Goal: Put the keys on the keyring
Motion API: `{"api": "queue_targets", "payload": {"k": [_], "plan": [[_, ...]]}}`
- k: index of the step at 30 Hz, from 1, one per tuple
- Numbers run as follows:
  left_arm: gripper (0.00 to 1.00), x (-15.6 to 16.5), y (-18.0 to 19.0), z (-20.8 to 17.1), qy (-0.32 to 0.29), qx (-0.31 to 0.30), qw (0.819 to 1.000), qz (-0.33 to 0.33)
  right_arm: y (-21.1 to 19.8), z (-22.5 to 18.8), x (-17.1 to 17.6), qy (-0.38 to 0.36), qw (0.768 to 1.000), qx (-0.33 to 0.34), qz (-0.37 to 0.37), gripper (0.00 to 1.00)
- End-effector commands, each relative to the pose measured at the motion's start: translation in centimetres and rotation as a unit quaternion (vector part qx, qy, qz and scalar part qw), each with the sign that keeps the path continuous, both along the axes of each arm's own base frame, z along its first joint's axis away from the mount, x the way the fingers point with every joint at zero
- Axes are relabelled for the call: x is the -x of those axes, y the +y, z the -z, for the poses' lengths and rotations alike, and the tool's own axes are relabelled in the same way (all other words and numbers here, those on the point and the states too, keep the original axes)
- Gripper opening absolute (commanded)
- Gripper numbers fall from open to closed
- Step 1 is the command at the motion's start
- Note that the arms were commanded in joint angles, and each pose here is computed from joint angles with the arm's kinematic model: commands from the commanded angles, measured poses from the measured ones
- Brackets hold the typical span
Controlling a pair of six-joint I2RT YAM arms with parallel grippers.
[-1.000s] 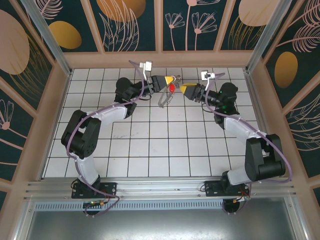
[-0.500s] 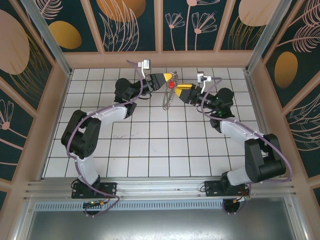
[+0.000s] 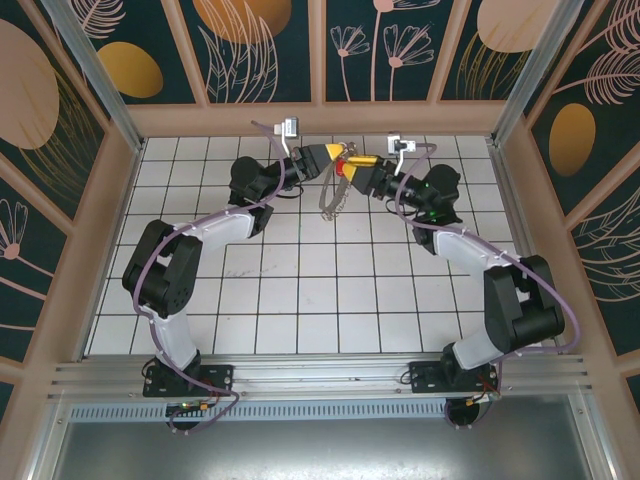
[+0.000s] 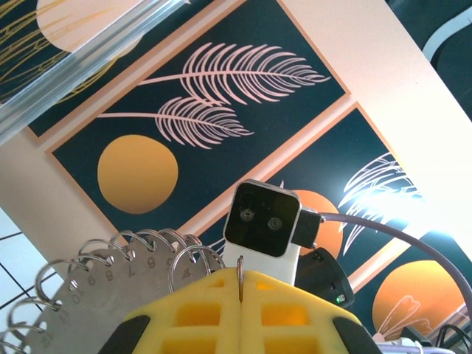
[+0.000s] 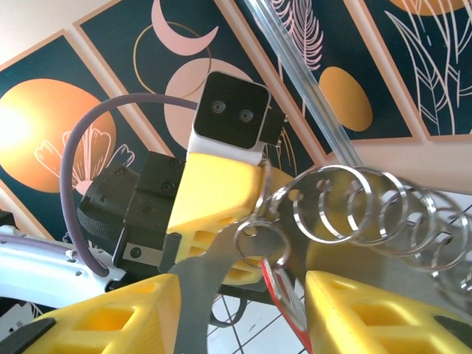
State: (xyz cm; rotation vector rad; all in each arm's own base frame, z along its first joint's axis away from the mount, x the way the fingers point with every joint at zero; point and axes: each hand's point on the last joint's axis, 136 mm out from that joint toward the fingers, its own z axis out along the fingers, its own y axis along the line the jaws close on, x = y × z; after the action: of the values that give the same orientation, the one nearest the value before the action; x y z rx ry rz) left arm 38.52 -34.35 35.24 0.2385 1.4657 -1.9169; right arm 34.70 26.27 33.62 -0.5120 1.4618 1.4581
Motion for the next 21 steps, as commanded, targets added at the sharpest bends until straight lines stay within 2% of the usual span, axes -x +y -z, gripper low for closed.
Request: {"api": "queue_targets", "payload": {"k": [1, 7, 9, 19, 21], "plan": [[0.0, 0.7, 0.7, -2.2, -0.026, 0.029, 0.999, -0.013, 0.9, -0.7, 0.0, -0.018, 1.0, 0.002, -0.005, 0.43], [0.0, 0.5, 0.9, -2.1, -0.023, 0.03, 0.999, -0.022, 1.0, -0.1, -0.1, -0.003, 1.0, 0.003, -0.004, 0.06], [0.0, 0.4, 0.9, -2.2, -0.022, 0.031, 0.999, -0.025, 0.9, 0.0, -0.1, 0.001, 1.0, 0.002, 0.0, 0.0], [0.0, 0.3, 0.9, -2.1, -0.02, 0.04, 0.999, -0.026, 2.5, 0.7, -0.4, 0.027, 0.999, 0.004, -0.025, 0.0], [0.0, 0.3, 0.8, -2.0, -0.02, 0.041, 0.999, -0.027, 2.4, 0.6, -0.4, 0.03, 0.999, 0.007, -0.026, 0.09]]}}
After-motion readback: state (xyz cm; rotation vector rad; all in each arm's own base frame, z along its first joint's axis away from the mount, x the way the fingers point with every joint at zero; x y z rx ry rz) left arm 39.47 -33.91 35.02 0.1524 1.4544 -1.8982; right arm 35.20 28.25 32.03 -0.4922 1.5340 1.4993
